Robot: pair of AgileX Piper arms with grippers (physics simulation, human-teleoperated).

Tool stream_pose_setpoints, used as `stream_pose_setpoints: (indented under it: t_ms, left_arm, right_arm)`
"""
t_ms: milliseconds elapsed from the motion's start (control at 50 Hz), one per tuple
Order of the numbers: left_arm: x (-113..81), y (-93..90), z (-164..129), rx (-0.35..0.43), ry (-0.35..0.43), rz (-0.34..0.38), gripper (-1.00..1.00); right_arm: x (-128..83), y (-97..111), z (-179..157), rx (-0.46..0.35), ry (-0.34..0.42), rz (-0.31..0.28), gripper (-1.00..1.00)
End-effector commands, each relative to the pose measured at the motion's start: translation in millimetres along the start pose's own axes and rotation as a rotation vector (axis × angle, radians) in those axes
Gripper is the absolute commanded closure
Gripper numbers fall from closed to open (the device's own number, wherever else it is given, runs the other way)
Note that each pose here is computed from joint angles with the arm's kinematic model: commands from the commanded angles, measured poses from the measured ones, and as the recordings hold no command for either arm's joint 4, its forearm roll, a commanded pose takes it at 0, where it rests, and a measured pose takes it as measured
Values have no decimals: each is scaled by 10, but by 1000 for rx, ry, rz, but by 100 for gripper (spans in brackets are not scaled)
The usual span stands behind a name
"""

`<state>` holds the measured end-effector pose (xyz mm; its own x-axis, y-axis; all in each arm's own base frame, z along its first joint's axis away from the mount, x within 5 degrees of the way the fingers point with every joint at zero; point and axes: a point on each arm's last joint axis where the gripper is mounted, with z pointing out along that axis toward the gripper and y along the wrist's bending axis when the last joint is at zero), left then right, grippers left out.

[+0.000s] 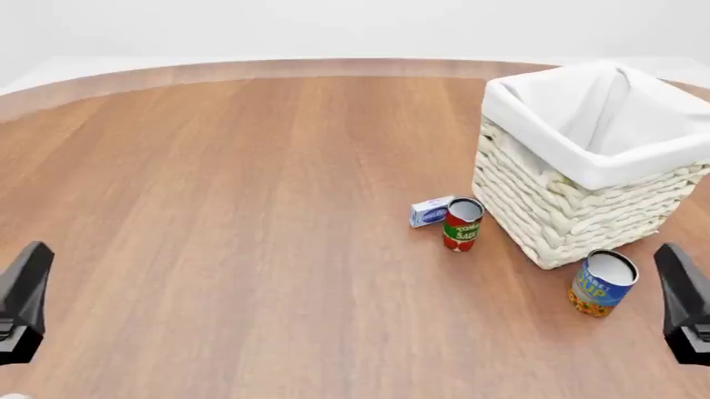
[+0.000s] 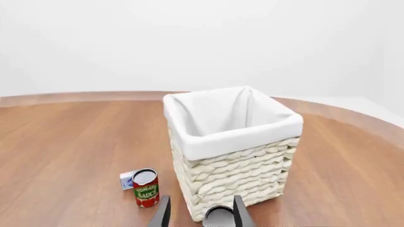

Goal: Pick up the ketchup, and put it in the basket.

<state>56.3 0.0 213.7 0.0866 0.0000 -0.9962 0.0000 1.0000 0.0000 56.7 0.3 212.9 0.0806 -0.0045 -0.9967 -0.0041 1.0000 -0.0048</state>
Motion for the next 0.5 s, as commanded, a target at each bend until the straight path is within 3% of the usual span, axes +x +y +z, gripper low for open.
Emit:
stream_pose_setpoints:
  t_ms: [20,240,260,500]
  left_arm:
    - [-7,0,3,0,1,0,-100]
    - [-7,0,3,0,1,0,-100]
    - [-7,0,3,0,1,0,-100]
    - [-7,0,3,0,1,0,-100]
  right_arm:
    - [3,8,10,-14,7,-16,-100]
    - [-6,27,57,-44,13,-32,-100]
    - [-42,93,101,-139,-1,-77,-100]
    - [-46,111,114,-162,0,-84,-100]
